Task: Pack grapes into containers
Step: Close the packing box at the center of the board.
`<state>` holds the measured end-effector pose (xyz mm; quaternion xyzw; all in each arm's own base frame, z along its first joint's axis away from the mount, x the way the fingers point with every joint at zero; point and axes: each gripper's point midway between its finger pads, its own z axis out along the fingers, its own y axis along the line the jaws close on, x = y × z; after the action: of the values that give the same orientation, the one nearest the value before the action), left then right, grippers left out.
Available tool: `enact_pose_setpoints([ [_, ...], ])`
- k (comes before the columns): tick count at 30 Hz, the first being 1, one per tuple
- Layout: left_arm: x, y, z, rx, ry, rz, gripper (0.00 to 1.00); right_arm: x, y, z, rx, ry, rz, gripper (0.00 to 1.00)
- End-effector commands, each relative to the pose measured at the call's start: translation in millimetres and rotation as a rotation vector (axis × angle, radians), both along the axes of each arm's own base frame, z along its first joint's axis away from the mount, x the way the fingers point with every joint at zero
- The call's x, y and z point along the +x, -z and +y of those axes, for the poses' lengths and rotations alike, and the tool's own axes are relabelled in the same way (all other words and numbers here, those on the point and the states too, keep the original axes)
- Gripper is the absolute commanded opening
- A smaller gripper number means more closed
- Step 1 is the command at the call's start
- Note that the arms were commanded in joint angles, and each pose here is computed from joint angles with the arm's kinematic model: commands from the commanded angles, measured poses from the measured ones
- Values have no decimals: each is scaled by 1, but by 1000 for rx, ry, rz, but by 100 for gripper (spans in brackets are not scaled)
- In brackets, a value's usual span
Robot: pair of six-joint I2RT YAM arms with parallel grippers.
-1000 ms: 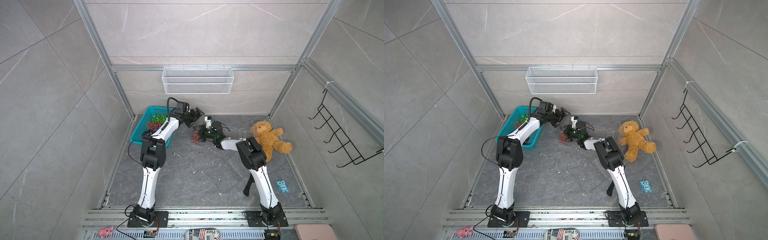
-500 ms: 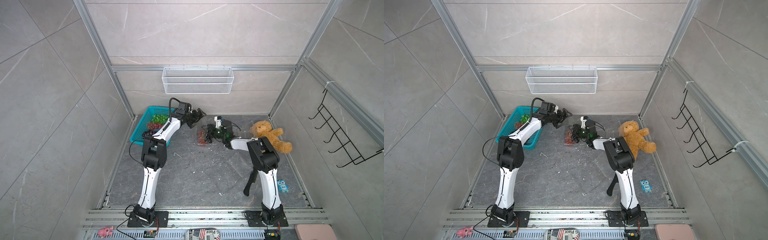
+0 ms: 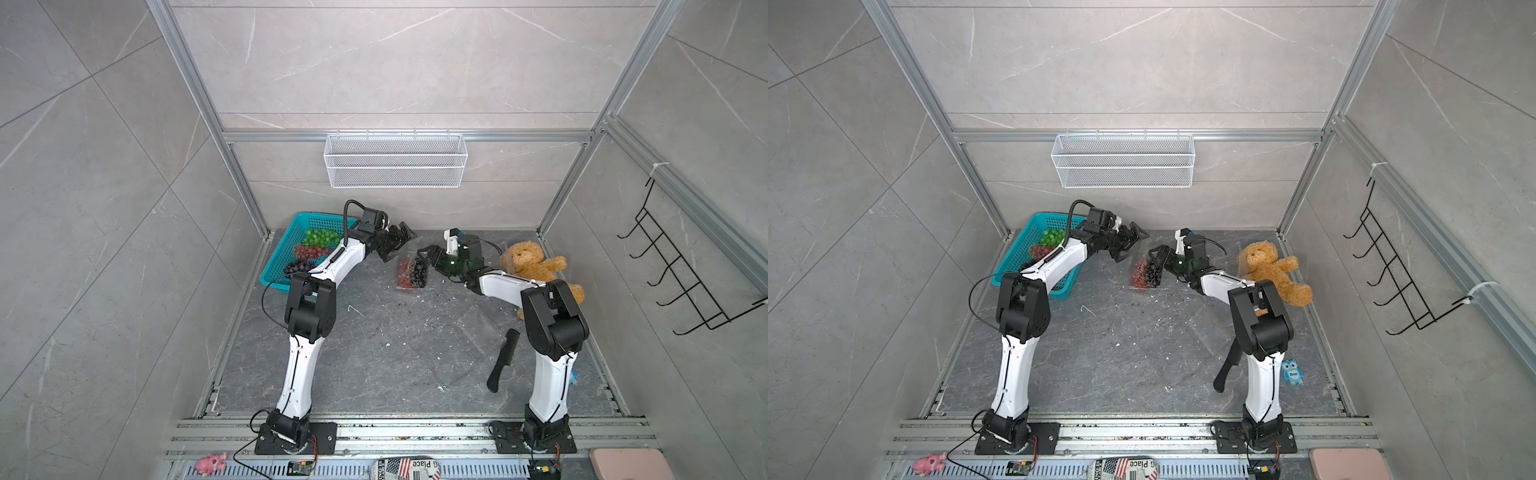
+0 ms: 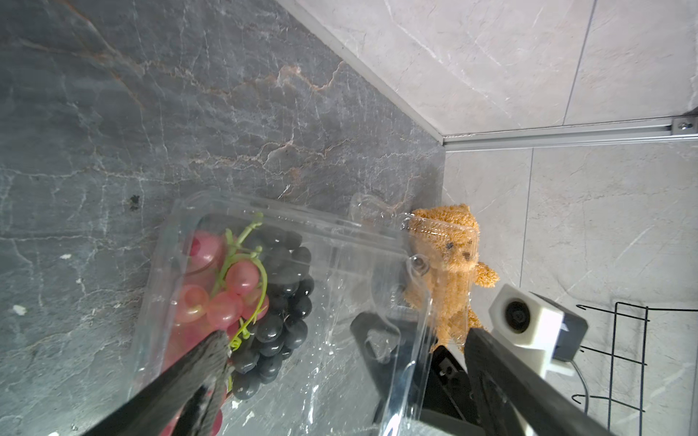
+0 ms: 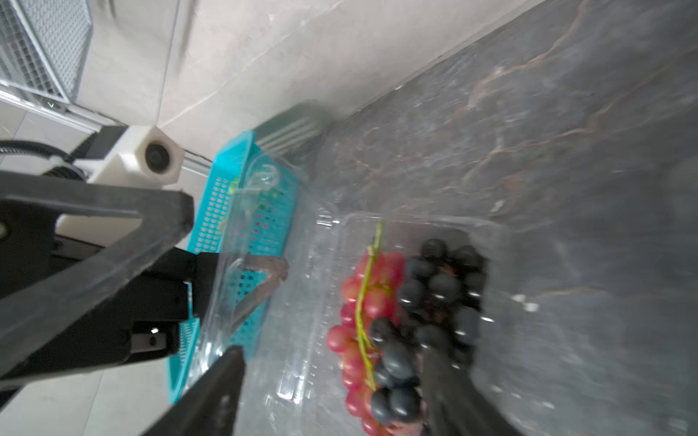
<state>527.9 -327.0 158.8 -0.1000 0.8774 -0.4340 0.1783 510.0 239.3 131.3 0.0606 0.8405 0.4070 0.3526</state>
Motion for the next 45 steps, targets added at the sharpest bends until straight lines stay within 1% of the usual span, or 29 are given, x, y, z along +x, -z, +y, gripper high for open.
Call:
enact_pose_setpoints([
  [1,-7,-27,-9,-34,11,-43,100,-18,22,-8,-90,-26,63,88],
  [5,-14,-22,-16,-41,20,-29,100,-28,33,-12,-101,-28,95,97],
  [7,-17,-20,-18,-40,23,-24,100,-32,36,-18,-108,-19,113,99],
  [15,-27,-14,-21,-30,30,-13,100,-41,18,-42,-54,11,107,99],
  [21,-32,-10,-20,-31,24,-9,100,-42,9,-39,-22,-6,100,100],
  [25,-37,-10,-20,-33,29,-7,100,-39,15,-32,4,-19,123,99],
  [29,-38,-19,-15,-37,27,-20,100,-35,29,-20,21,-39,154,93],
  [35,-43,-35,-6,-46,29,-40,100,-34,44,2,30,-73,189,79],
  [38,-45,-42,8,-39,15,-45,100,-36,49,11,37,-80,204,73],
  [45,-53,-38,44,-24,-38,-15,100,-49,53,47,92,-67,250,62],
])
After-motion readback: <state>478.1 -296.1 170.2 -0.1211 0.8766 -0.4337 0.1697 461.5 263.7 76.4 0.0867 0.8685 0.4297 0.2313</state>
